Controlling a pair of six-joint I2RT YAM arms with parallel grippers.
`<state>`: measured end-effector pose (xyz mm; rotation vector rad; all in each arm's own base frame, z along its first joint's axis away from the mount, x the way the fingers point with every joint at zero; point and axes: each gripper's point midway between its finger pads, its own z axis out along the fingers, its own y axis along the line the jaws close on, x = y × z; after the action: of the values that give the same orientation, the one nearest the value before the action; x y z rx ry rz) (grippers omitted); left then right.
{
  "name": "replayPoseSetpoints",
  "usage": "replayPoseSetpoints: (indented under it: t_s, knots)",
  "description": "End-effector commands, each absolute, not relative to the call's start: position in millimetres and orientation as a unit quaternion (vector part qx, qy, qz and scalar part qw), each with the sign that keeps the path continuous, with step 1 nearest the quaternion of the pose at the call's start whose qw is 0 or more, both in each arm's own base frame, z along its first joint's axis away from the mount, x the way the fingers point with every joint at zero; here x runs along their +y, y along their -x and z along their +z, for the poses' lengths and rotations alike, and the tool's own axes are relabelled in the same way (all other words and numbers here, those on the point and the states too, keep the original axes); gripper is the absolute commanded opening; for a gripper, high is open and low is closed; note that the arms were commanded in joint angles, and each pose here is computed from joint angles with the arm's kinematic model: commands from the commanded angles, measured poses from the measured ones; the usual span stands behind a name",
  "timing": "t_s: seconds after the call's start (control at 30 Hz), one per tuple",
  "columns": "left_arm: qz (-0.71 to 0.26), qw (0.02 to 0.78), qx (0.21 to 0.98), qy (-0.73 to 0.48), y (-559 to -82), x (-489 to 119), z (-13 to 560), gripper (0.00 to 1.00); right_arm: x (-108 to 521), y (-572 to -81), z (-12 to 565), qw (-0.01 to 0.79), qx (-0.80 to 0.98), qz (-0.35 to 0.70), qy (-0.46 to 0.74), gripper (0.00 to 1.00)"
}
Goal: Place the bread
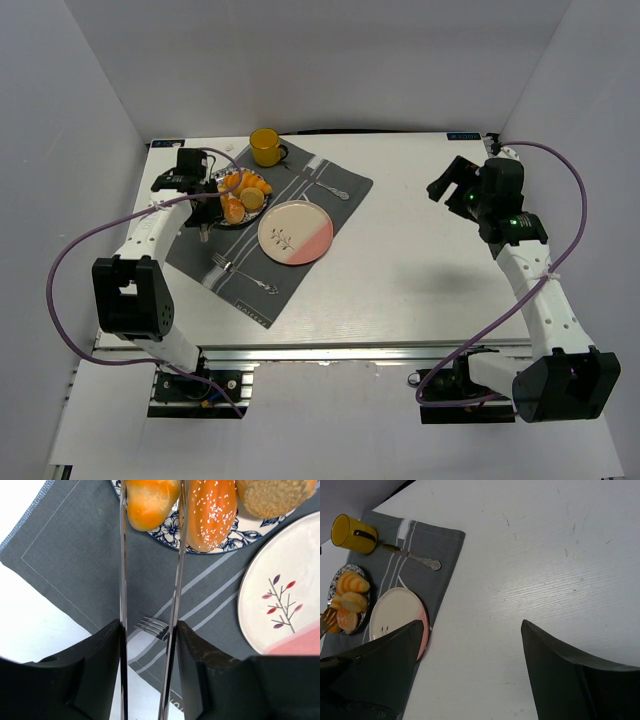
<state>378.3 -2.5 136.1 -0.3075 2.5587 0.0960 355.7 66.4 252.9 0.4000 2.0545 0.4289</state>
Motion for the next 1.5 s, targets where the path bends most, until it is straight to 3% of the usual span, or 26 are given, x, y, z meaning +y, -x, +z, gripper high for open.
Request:
replayPoseSetpoints:
  t_s: [0.0,0.17,0.43,0.63,0.73,0.93,1.13,1.47]
  knots:
    - [0.028,0.288,0.951,0.112,-380.8,-1.6,139.6,0.54,67.6,-362.9,266.2,0.503,0.828,0.187,-0.162,0.86]
    - [0.034,0.305,0.945,0.118,-380.9,2.0,151.5,0.42,67.6,-362.0,265.6,0.502,0.829,0.188,-0.163,0.85]
    - [0.081,0.379,0.911,0.142,-382.2,23.8,219.6,0.35,77.2,-363.0,255.5,0.484,0.836,0.206,-0.153,0.85]
    - [0.065,0.373,0.921,0.095,-379.3,15.7,238.2,0.31,78.6,-366.1,244.5,0.477,0.839,0.208,-0.159,0.84]
    - [0.014,0.371,0.926,0.064,-375.6,-4.5,242.5,0.28,75.1,-368.6,233.7,0.47,0.845,0.195,-0.163,0.84]
    - [-0.189,0.384,0.903,-0.034,-346.2,-96.0,254.2,0.29,63.2,-387.7,246.5,0.493,0.831,0.171,-0.191,0.85]
    - [-0.186,0.389,0.899,-0.073,-315.5,-155.0,250.6,0.28,57.0,-418.9,281.2,0.512,0.815,0.16,-0.219,0.86]
    - [-0.217,0.377,0.899,-0.047,-283.9,-200.9,199.4,0.24,53.1,-416.5,267.5,0.504,0.821,0.148,-0.224,0.87]
